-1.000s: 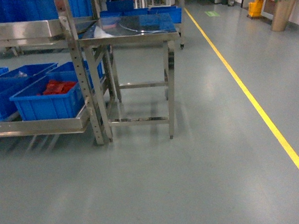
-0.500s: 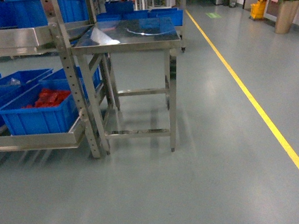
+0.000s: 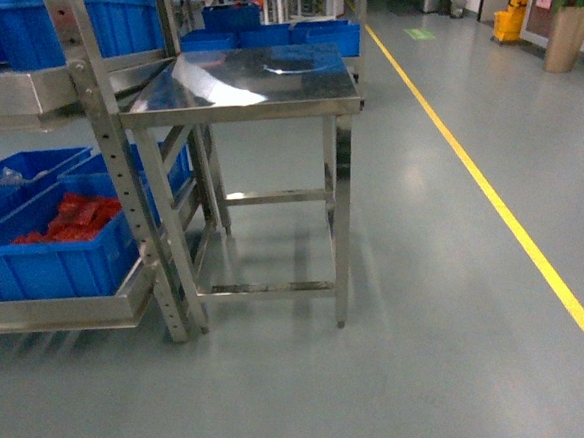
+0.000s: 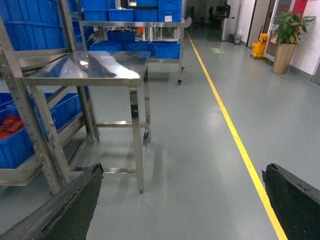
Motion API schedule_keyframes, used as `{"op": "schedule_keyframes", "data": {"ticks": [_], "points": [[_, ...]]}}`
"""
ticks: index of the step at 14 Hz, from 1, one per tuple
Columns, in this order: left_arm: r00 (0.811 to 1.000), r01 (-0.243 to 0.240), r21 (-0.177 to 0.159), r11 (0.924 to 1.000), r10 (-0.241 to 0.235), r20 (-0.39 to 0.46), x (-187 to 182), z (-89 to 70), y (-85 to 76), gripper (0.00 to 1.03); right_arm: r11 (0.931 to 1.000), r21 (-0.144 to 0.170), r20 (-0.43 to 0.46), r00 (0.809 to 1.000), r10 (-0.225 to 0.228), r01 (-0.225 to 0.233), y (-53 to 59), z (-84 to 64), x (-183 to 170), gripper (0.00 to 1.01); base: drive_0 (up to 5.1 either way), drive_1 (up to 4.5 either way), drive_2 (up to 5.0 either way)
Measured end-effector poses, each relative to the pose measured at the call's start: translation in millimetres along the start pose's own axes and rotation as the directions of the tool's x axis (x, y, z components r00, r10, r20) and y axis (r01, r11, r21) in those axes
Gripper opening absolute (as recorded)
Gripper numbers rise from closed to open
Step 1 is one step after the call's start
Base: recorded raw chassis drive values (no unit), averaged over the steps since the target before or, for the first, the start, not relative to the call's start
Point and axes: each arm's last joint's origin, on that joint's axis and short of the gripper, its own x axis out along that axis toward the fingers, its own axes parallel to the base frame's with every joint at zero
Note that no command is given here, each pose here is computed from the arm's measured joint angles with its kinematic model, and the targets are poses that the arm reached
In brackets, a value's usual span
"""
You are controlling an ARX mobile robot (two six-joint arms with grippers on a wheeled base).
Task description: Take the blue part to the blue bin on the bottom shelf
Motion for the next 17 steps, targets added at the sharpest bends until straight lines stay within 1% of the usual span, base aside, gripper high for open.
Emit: {"op": "schedule_keyframes", "data": {"ticks": [4, 5, 13, 17], "points": [[1.0, 0.0, 0.003, 1.0, 0.0, -0.003, 0.1, -0.4, -0.1, 0.43, 1.0, 0.0, 0.001, 1.0, 0.0, 0.0, 0.0, 0.1, 0.0, 0.98, -0.1, 4.06, -4.2], [1.0, 0.0, -0.001, 1.0, 0.0, 0.001, 0.0, 0.1, 0.0, 0.43, 1.0, 0.0, 0.0, 1.0, 0.0, 0.0, 0.0, 0.0, 0.0, 0.98, 0.0, 4.15, -4.1], [1.0, 0.003, -0.001, 1.0, -0.003, 0.0, -0.1, 0.1, -0.1, 0.43, 1.0, 0.0, 0.002, 1.0, 0.0, 0.0, 0.0, 0.1, 0.0, 0.98, -0.1, 4.08, -4.2], [1.0, 0.002, 0.003, 1.0, -0.002, -0.003, 0.2, -0.4, -0.3, 0.43, 1.0, 0.0, 0.003, 1.0, 0.001, -0.001, 0.0, 0.3, 0.0, 0.98, 0.0, 4.15, -4.1]]}}
